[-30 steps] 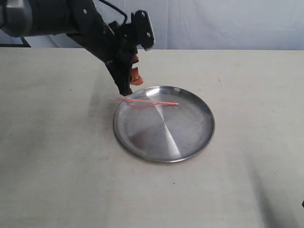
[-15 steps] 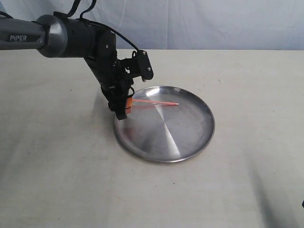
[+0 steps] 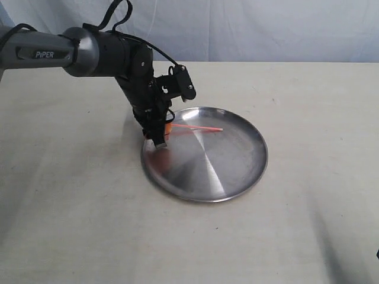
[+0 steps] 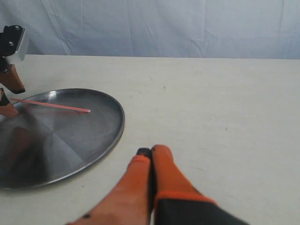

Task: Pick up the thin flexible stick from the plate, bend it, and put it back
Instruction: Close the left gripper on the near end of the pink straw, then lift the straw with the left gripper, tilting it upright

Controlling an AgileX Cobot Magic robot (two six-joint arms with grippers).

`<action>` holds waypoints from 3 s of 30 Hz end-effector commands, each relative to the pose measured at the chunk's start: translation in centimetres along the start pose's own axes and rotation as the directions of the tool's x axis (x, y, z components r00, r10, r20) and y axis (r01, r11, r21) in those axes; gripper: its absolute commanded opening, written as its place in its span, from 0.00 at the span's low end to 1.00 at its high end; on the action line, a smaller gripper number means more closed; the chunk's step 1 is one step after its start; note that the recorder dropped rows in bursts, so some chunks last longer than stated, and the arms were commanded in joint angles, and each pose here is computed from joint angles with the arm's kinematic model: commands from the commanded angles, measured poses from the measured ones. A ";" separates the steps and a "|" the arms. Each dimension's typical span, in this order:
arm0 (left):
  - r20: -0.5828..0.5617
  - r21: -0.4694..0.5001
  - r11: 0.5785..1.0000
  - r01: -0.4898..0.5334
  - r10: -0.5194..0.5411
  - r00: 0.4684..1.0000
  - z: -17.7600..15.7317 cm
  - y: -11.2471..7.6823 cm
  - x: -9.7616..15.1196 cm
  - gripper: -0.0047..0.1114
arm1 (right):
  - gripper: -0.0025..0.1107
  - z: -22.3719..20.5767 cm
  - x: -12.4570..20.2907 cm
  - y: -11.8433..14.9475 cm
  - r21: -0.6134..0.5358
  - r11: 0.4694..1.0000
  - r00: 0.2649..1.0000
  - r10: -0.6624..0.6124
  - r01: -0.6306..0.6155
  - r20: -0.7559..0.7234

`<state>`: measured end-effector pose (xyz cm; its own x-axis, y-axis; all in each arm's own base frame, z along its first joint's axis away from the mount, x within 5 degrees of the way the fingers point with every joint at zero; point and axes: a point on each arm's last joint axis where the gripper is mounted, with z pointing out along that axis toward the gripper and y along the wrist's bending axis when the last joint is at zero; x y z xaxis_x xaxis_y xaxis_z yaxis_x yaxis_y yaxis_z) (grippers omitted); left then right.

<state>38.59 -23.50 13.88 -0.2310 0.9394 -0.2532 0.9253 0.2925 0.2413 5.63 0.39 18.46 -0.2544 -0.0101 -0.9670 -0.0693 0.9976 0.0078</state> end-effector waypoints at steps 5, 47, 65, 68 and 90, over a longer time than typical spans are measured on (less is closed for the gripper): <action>-0.003 -0.023 0.999 0.043 -0.043 0.999 0.2 0.2 -0.1 0.56 | 0.02 0.0 0.1 0.0 0.001 1.000 1.000 0.010 -0.011 0.008; 0.004 -0.057 0.991 0.119 -0.119 0.993 2.2 0.3 0.1 0.31 | 0.02 0.0 0.1 0.0 0.002 1.000 1.000 0.010 -0.011 0.007; -0.036 -0.036 0.993 0.115 -0.116 0.993 1.5 0.2 0.3 0.04 | 0.02 0.0 0.1 0.0 0.001 1.000 1.000 0.010 -0.011 0.009; -0.016 -0.051 0.992 0.113 -0.114 0.993 0.5 0.4 0.1 0.04 | 0.02 0.0 0.1 0.0 0.001 1.000 1.000 0.010 -0.011 0.009; 0.356 0.380 0.910 0.167 -0.311 0.881 -14.5 -11.1 -2.6 0.04 | 0.02 0.0 0.1 0.0 0.005 1.000 1.000 -0.002 0.002 0.007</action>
<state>25.87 -26.89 24.86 -0.3660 0.7140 -0.5969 0.9236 0.3572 -0.1390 5.64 0.41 18.38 -0.2569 -0.0067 -0.9664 -0.0698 0.9975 0.0116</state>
